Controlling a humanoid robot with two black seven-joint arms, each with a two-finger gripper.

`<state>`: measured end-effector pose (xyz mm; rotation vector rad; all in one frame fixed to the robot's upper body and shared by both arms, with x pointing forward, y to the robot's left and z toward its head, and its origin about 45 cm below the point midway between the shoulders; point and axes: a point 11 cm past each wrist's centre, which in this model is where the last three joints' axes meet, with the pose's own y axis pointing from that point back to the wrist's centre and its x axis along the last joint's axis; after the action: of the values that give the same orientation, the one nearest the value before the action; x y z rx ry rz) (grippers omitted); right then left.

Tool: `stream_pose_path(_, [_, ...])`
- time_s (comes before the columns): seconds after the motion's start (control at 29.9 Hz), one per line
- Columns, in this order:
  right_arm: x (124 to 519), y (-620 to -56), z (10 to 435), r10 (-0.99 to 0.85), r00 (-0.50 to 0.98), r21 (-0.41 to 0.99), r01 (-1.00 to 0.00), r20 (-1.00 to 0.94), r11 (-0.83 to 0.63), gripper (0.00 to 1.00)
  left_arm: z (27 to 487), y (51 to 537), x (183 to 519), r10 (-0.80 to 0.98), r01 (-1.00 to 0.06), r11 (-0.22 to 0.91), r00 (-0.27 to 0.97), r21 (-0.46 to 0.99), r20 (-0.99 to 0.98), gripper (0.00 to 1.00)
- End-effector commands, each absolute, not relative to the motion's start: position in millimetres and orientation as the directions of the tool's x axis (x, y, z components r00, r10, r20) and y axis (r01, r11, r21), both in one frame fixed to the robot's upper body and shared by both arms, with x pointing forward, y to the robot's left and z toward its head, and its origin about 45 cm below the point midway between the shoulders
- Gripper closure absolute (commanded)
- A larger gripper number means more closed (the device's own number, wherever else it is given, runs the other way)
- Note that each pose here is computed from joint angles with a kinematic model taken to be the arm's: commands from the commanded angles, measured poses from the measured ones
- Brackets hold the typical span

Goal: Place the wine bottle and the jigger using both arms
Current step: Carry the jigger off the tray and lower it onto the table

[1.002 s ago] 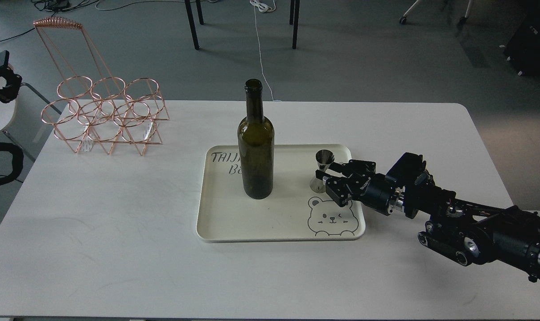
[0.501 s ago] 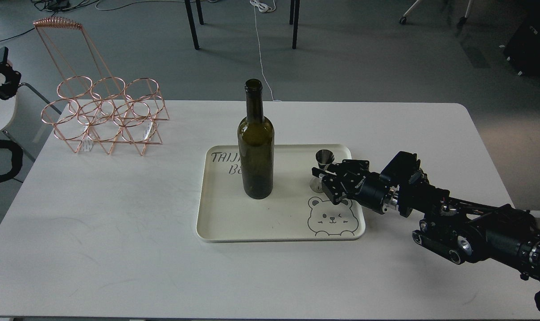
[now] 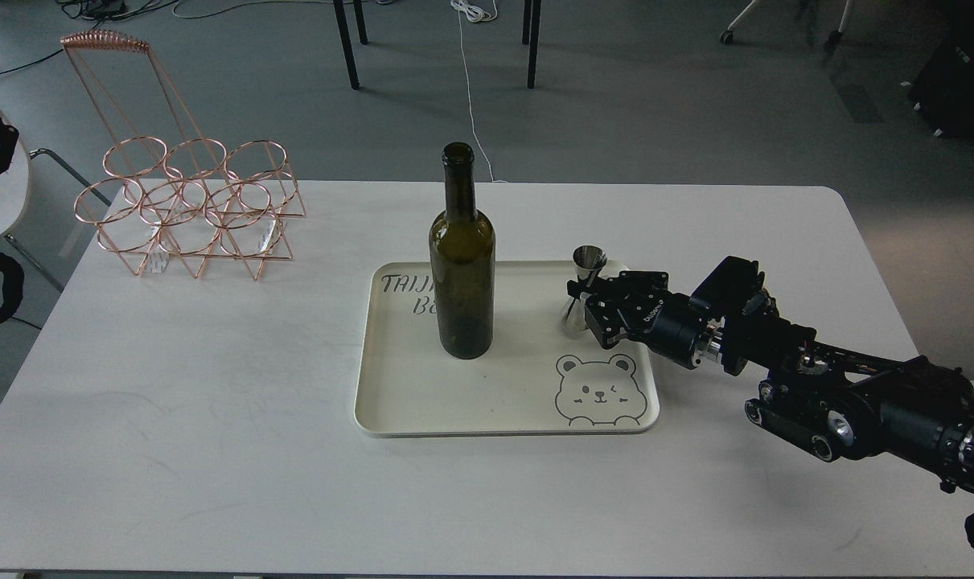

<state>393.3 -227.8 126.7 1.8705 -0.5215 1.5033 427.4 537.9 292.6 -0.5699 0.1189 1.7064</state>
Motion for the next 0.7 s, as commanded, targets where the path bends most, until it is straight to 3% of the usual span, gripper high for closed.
stream_pose_path(0.0, [406,-261,146,0.065,0.220,0.210,-0.743,0.973,-0.636,0.99,294,538,428,0.896,-0.946,-0.224,-0.106,-0.233,-0.432,0.02])
stream_pose_path(0.13, [407,-313,157,0.046,0.203,0.195,-0.817,0.978,-0.542,0.99,295,539,427,0.896,-0.946,-0.226,-0.108,-0.234,-0.430,0.02])
stream_pose_path(0.4, [366,-419,147,0.057,0.266,0.268,-0.898,0.962,-0.348,0.99,293,538,427,0.896,-0.947,-0.223,-0.105,-0.231,-0.432,0.02])
stream_pose_path(0.67, [337,-456,132,-0.041,0.318,0.301,-0.925,0.947,-0.230,0.98,293,536,429,0.895,-0.947,-0.222,-0.103,-0.233,-0.434,0.02])
